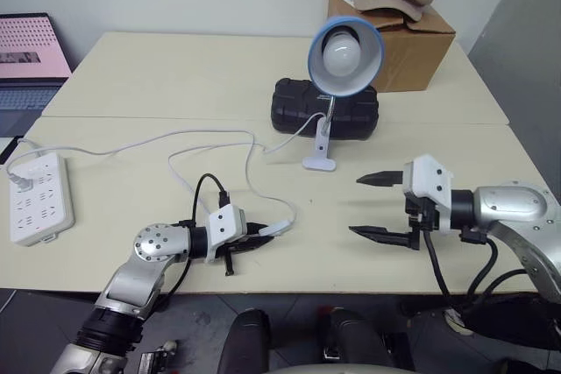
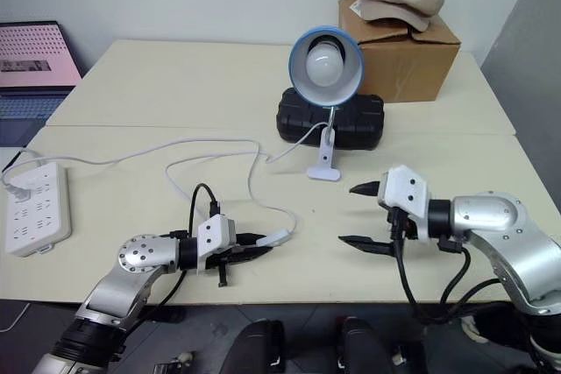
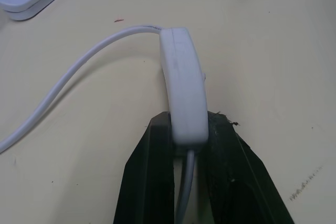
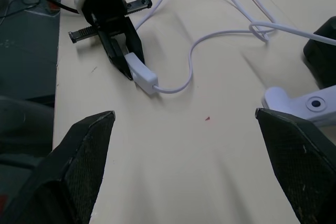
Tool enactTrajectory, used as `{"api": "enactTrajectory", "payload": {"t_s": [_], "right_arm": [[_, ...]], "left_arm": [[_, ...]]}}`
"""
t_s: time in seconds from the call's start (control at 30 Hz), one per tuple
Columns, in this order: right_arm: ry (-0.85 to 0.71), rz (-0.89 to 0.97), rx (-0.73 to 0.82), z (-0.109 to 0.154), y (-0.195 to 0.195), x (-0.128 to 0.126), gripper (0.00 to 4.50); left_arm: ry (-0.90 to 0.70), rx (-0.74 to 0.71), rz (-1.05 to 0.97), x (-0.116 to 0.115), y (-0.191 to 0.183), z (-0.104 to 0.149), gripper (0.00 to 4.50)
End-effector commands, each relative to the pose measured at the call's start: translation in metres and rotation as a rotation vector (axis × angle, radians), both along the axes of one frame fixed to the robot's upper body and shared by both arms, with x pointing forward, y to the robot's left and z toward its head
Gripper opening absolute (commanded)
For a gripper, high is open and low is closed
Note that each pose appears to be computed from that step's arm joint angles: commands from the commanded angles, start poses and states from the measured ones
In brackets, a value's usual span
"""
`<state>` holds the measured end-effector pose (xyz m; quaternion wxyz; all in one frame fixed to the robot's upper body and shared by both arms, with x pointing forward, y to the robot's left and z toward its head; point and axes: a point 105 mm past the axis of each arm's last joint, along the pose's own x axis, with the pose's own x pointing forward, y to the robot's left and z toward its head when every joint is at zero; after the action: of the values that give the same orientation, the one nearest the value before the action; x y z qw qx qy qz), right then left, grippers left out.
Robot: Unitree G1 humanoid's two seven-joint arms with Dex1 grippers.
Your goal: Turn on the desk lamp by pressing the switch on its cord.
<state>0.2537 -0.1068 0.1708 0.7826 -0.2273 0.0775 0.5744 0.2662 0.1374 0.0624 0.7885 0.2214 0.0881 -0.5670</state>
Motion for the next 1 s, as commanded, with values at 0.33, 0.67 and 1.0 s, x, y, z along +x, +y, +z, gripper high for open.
{"api": "enactTrajectory", "payload": {"t_s": [0.33, 0.67, 1.0], "right_arm": [[0.039, 0.214, 0.009, -0.015, 0.079, 0.01, 4.5], [0.028, 0.239, -0.026, -0.034, 0.106, 0.021, 4.5], [0.027, 0.235, -0.067, -0.043, 0.106, 0.027, 4.5]], "left_arm": [[-0.051, -0.006, -0.01, 0.003, -0.002, 0.036, 0.42], [-0.053, -0.019, -0.005, -0.001, -0.007, 0.042, 0.42], [-0.051, -0.021, -0.01, -0.001, -0.009, 0.043, 0.42]]}}
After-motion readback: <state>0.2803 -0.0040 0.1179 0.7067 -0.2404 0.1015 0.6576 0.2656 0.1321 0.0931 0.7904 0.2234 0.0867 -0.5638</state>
